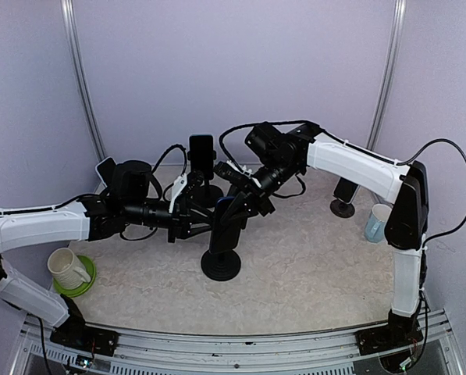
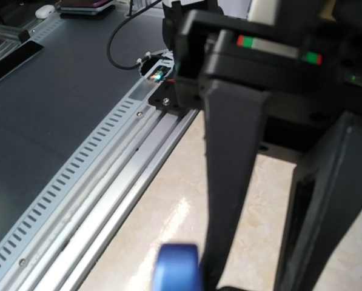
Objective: Place the phone on the phone stand
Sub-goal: Install the phone on the phone stand.
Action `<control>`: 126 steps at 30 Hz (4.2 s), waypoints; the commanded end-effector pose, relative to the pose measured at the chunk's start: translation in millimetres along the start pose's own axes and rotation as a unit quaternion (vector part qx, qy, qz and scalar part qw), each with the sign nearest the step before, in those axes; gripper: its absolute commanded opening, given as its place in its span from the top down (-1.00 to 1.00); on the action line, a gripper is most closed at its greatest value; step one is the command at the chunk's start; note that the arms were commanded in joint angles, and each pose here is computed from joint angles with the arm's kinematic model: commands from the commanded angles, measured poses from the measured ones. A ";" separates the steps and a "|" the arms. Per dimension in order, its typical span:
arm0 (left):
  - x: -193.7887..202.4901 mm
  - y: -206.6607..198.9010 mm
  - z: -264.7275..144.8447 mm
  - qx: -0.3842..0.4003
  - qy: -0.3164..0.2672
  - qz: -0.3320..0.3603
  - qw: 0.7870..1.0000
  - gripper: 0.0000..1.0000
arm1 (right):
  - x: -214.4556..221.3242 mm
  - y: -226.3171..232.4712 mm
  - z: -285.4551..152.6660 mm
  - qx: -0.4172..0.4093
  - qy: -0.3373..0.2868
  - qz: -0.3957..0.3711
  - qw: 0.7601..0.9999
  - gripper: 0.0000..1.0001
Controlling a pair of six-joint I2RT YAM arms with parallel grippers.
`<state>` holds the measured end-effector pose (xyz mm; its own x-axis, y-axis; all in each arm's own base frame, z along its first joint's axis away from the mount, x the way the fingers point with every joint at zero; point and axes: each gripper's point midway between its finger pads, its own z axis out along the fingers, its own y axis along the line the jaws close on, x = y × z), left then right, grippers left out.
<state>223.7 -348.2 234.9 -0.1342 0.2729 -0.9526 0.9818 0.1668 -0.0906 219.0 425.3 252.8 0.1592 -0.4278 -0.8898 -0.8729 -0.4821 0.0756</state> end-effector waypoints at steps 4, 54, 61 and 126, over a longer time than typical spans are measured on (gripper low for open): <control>-49.5 -42.7 -30.2 0.073 -0.073 0.047 0.994 1.00 | 67.2 -37.7 -79.8 0.133 0.108 0.100 0.980 1.00; -37.5 8.4 -26.5 -0.093 -0.094 0.000 0.991 0.00 | -35.9 -36.9 -43.1 0.077 -0.017 -0.009 0.997 1.00; -34.7 9.6 -31.5 -0.103 -0.106 -0.002 0.989 -0.09 | -40.0 -36.2 -27.7 0.072 -0.008 -0.013 0.997 1.00; -13.9 38.9 -19.9 -0.103 -0.110 -0.032 0.988 0.46 | -49.4 -39.1 -4.0 0.073 -0.008 0.022 0.997 1.00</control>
<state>256.2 -324.6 229.2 -0.1978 0.0898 -0.9761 0.9130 0.3794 -0.1501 256.0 452.3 262.9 0.0760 -0.5265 -0.8468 -0.9487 -0.2995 0.1011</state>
